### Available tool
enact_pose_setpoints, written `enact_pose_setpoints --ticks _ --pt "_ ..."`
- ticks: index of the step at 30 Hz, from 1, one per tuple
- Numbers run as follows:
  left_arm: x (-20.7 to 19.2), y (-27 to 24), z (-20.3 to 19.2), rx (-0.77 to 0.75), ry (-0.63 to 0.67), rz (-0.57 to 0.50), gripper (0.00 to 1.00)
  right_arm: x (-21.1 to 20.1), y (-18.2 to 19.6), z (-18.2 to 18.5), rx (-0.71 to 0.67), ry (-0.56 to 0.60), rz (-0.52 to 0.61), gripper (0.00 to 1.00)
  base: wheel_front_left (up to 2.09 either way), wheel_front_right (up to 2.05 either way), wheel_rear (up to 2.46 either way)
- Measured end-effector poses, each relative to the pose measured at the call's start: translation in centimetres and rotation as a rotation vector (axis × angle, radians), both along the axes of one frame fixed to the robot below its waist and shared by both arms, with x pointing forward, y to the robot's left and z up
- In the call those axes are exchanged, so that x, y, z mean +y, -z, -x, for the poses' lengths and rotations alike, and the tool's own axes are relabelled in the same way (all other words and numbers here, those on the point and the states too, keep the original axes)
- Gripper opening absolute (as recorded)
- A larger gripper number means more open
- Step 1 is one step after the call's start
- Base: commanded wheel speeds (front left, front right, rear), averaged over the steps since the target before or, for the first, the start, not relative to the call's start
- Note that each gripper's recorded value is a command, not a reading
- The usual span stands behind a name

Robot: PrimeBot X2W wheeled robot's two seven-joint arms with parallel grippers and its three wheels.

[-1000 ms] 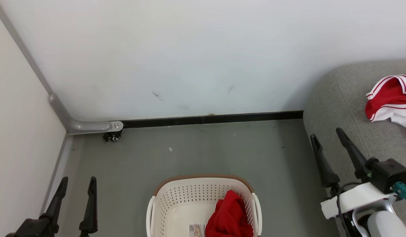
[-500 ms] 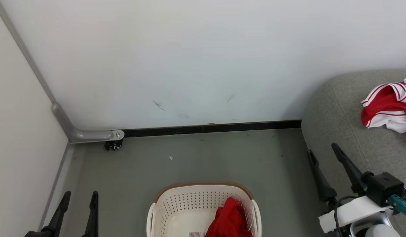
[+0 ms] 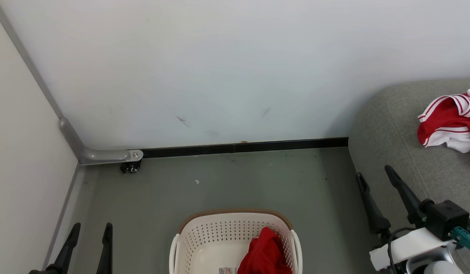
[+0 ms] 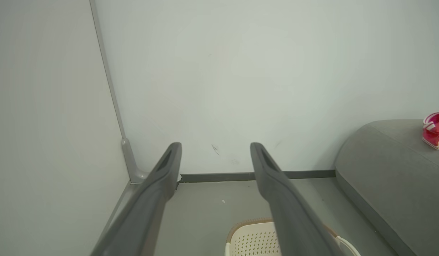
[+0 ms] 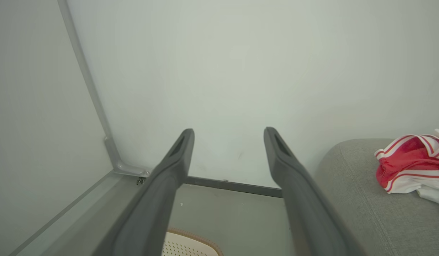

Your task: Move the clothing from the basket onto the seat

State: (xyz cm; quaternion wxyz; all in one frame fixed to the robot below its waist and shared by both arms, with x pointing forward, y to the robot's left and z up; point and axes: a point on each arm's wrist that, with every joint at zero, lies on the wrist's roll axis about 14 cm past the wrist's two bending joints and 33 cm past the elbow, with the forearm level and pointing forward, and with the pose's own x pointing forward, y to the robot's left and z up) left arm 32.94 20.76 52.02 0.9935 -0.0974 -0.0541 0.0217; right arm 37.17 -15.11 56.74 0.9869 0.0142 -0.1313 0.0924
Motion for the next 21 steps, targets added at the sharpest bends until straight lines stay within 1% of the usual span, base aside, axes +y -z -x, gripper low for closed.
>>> enact_pose_setpoints --ticks 13,21 --pt "-0.4 0.5 -0.1 0.015 0.027 -0.019 1.00 -0.2 0.8 0.0 0.025 0.006 -0.002 1.00 0.00 0.00 0.00" --pt "-1.7 1.3 -0.4 0.036 0.081 -0.028 1.00 -0.6 1.1 -0.2 0.033 0.018 -0.004 1.00 0.00 0.00 0.00"
